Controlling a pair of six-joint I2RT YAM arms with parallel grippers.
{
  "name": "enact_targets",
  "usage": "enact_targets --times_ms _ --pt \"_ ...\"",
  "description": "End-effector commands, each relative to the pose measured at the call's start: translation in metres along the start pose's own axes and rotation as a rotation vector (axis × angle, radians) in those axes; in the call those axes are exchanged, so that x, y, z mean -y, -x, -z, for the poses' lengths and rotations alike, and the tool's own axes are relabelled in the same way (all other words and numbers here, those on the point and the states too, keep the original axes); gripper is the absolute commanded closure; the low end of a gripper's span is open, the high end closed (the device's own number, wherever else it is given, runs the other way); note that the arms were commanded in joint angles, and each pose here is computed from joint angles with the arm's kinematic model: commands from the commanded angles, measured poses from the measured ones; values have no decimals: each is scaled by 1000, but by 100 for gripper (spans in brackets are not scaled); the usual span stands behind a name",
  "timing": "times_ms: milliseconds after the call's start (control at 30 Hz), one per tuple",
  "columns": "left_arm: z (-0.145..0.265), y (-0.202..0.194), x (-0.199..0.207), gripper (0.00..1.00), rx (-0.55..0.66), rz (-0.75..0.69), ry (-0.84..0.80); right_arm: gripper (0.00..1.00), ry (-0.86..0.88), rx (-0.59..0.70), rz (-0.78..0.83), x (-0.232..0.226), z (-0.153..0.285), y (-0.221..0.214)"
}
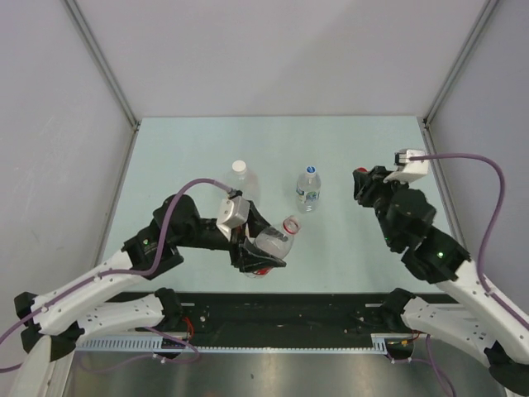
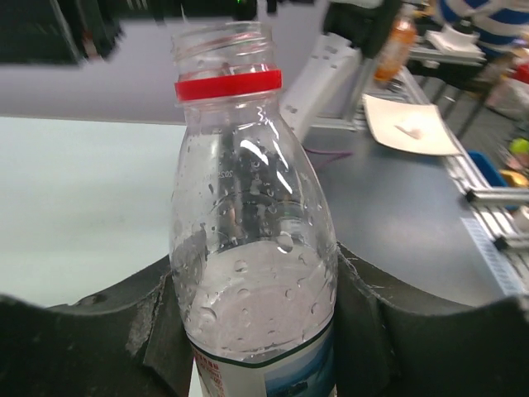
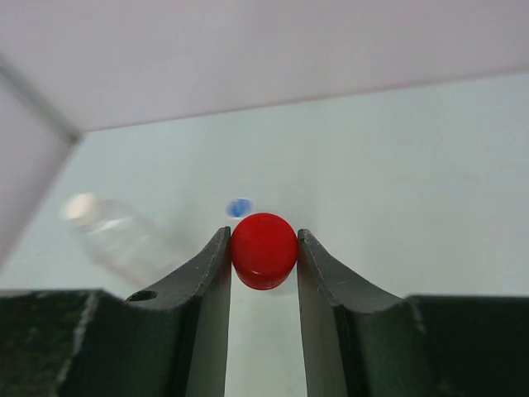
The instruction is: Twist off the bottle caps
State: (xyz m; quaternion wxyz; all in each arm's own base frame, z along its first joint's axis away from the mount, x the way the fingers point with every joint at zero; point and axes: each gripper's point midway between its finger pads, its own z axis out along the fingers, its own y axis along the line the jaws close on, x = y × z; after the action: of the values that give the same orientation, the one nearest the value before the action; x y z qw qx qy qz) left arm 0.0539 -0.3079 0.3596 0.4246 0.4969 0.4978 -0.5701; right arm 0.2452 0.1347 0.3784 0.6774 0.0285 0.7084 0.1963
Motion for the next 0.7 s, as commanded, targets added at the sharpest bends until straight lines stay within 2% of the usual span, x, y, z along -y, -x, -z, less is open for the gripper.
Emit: enact_targets --times_ms 0,133,167,200,300,533,667 --pt "14 10 -36 100 47 -41 243 100 -519 137 -15 90 -11 -10" --pt "26 14 -43 100 96 -50 325 100 -725 68 -53 144 -36 -52" --pt "29 16 -46 100 111 -54 346 100 -752 51 -97 155 -43 -63" --pt "33 17 -52 100 124 -51 397 100 -736 -29 -111 161 -56 -87" --pt "42 11 -59 100 130 -44 456 100 -784 -111 -181 193 -73 -118" --pt "44 5 -58 100 115 -13 465 100 -919 -290 -121 240 -101 -203" --pt "50 6 -58 100 123 -10 488 100 -952 -334 -96 253 -111 -225"
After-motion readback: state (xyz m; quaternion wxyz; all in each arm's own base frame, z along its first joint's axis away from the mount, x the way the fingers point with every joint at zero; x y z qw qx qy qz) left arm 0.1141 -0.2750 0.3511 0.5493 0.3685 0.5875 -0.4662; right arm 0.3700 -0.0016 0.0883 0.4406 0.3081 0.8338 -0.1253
